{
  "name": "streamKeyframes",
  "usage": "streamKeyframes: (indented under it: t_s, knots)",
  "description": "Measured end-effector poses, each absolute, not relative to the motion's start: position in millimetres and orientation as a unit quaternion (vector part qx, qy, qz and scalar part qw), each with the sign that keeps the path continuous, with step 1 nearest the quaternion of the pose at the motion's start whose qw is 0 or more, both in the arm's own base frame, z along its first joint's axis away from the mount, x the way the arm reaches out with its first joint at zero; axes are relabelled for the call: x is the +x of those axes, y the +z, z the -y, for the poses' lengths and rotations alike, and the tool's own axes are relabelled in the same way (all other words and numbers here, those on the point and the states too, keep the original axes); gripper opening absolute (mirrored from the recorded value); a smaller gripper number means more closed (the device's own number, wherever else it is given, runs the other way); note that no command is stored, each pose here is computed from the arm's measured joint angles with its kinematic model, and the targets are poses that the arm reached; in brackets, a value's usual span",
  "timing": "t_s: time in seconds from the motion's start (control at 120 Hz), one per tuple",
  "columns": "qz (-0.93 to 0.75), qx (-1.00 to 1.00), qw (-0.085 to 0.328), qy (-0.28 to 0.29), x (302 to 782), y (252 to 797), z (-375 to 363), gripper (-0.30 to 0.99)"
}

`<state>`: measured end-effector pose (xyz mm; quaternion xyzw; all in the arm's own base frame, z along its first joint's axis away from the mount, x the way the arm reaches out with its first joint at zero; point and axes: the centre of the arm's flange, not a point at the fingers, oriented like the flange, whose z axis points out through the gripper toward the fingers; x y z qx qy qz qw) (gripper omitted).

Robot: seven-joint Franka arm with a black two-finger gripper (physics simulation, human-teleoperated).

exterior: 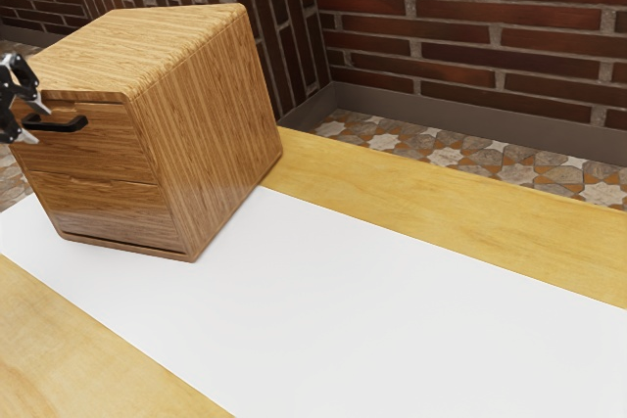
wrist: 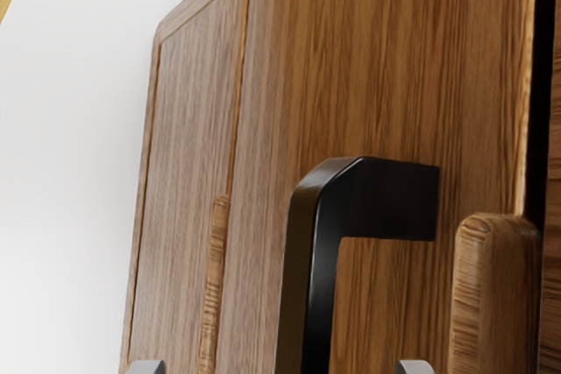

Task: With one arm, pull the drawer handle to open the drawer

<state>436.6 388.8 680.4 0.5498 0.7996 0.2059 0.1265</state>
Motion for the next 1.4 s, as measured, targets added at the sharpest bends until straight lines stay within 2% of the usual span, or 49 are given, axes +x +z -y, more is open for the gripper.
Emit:
streamKeyframes:
  t_s: [0.467, 1.4]
  knots:
    - [-0.801, 0.543, 0.135, 0.214, 442.0, 678.9, -386.1, 0.25]
    - [-0.813, 0.529, 0.140, 0.200, 448.6, 665.5, -370.1, 0.23]
